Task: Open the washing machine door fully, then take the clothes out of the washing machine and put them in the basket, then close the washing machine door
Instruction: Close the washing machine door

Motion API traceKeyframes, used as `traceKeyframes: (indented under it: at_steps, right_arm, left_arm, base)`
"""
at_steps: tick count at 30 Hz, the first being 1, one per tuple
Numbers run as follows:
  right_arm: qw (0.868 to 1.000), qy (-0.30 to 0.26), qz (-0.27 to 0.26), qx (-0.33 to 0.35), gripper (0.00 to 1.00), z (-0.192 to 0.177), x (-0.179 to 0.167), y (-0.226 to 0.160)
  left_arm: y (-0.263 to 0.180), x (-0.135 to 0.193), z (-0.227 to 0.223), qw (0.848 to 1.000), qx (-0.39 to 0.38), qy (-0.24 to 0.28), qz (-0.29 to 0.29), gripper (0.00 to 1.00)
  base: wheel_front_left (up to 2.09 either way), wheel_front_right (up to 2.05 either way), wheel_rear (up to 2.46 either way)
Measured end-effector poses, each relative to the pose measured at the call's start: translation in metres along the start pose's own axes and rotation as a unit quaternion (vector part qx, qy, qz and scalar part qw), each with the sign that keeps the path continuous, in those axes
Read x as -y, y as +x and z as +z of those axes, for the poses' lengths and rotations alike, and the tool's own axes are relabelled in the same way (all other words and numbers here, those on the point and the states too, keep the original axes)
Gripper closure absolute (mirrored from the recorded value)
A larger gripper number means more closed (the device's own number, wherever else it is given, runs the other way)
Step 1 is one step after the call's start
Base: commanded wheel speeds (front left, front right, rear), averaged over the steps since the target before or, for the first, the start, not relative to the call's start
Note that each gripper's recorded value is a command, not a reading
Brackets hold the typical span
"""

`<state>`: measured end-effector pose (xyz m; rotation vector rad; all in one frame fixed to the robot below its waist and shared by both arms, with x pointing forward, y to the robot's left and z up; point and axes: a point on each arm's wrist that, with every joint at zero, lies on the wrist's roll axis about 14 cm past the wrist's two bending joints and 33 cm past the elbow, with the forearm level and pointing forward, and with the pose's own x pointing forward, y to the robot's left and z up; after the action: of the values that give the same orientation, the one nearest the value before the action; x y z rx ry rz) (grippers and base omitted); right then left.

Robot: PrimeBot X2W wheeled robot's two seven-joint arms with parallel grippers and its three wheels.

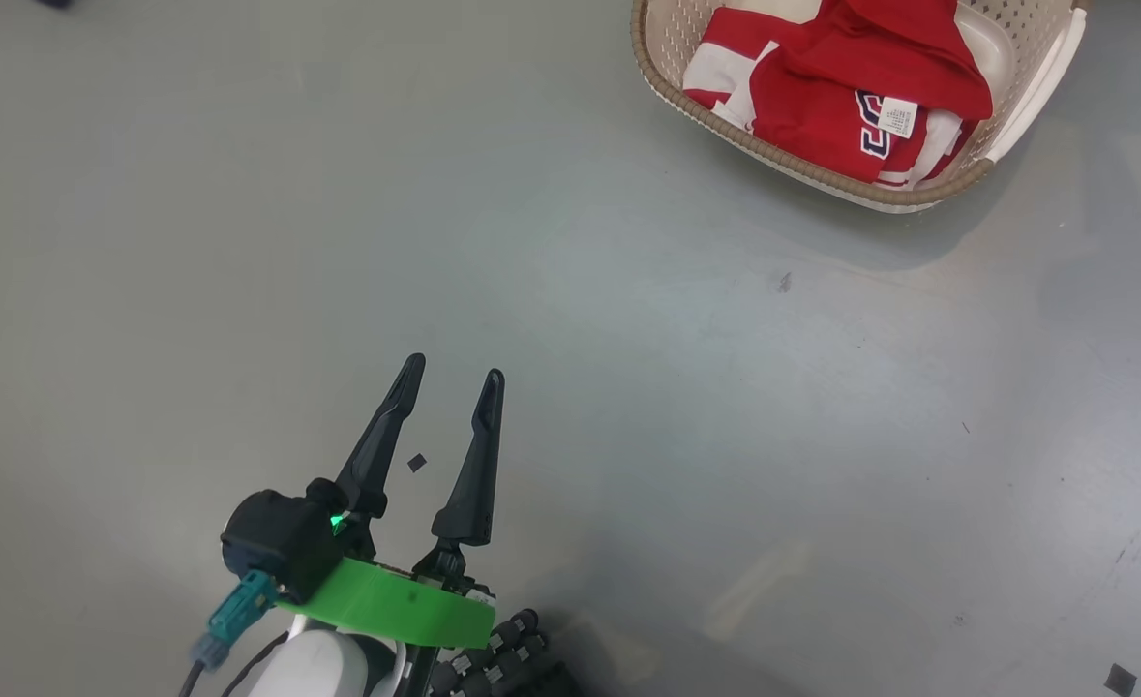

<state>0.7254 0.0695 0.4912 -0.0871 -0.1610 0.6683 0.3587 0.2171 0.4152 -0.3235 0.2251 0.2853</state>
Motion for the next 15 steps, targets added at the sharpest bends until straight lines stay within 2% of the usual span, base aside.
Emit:
traceKeyframes:
  at_steps: [15]
  right_arm:
    - [1.0,0.002,-0.013,-0.002,1.0,-0.002,0.0,-0.01]
  left_arm:
    - [0.0,0.004,0.014,1.0,0.02,-0.002,-0.011,0.0]
  base:
    - [0.0,0.0,0.0]
